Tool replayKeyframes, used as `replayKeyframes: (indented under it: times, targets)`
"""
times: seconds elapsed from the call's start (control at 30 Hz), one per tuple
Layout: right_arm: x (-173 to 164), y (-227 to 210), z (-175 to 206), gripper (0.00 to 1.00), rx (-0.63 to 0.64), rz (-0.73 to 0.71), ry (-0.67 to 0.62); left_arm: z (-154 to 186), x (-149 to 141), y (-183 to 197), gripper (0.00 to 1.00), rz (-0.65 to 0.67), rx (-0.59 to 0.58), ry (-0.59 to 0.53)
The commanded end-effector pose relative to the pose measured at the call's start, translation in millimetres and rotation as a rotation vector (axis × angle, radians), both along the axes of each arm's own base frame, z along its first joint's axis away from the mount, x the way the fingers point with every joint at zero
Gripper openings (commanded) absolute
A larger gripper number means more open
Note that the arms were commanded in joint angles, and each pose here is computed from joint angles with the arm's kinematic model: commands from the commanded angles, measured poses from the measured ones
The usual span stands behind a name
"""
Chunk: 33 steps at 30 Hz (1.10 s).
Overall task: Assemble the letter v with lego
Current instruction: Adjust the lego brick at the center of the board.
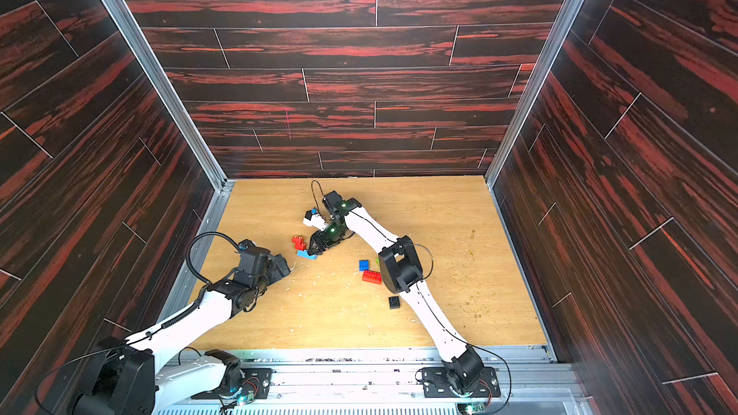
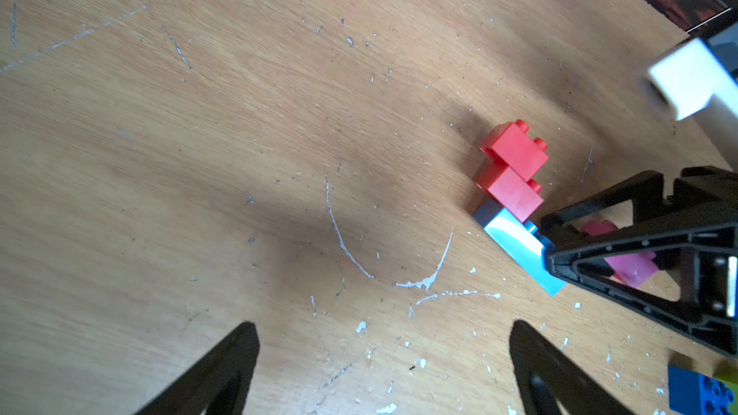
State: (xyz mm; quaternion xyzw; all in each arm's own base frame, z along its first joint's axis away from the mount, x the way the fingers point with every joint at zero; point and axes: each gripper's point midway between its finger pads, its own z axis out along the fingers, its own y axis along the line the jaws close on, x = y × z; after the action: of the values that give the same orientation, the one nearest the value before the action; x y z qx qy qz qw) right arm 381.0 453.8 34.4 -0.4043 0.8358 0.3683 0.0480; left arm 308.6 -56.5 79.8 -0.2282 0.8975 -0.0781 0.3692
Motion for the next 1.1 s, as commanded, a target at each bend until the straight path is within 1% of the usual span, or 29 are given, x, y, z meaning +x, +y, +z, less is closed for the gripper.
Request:
replayKeyframes:
  times: [0.0, 0.23, 0.37, 0.47, 0.6, 0.63, 0.7, 0.8, 0.83, 0.87, 0.9, 0.97, 1.0, 1.07]
  targets:
    - [5, -8, -23, 0.60, -0.059, -0.032, 0.010, 8, 7, -3, 1.00, -0.014, 0.008, -0.017]
    - [8, -9, -21, 0.61, -0.061, -0.045, 0.006, 7, 8, -4, 1.00, -0.018, 0.008, -0.014]
    - [11, -10, -22, 0.63, -0.066, -0.058, 0.000, 6, 8, -4, 1.00, -0.017, 0.010, -0.011]
    - [14, -11, -20, 0.66, -0.069, -0.067, -0.007, 5, 10, -4, 1.00, -0.019, 0.012, -0.008]
    - [18, -13, -19, 0.67, -0.079, -0.077, -0.024, 3, 11, -5, 1.00, -0.023, 0.018, -0.001]
    - [21, -14, -19, 0.68, -0.087, -0.086, -0.037, 2, 12, -5, 1.00, -0.024, 0.021, 0.002]
    - [28, -17, -16, 0.74, -0.096, -0.107, -0.060, 0, 14, -5, 1.00, -0.030, 0.033, 0.011]
    - [40, -20, -6, 0.75, -0.111, -0.141, -0.120, -4, 17, -5, 1.00, -0.038, 0.060, 0.031]
    - [44, -21, -2, 0.80, -0.112, -0.152, -0.138, -5, 19, -5, 1.00, -0.043, 0.066, 0.038]
    - [47, -21, 3, 0.82, -0.110, -0.163, -0.151, -7, 21, -6, 1.00, -0.052, 0.076, 0.048]
    - [53, -24, 7, 0.82, -0.120, -0.184, -0.178, -9, 23, -8, 1.00, -0.067, 0.081, 0.060]
    - [58, -26, 18, 0.83, -0.108, -0.202, -0.192, -12, 28, -17, 1.00, -0.114, 0.085, 0.078]
    - [61, -28, 23, 0.88, -0.108, -0.210, -0.201, -14, 30, -22, 1.00, -0.141, 0.091, 0.095]
    - [66, -32, 31, 0.89, -0.117, -0.232, -0.224, -17, 31, -28, 1.00, -0.166, 0.114, 0.123]
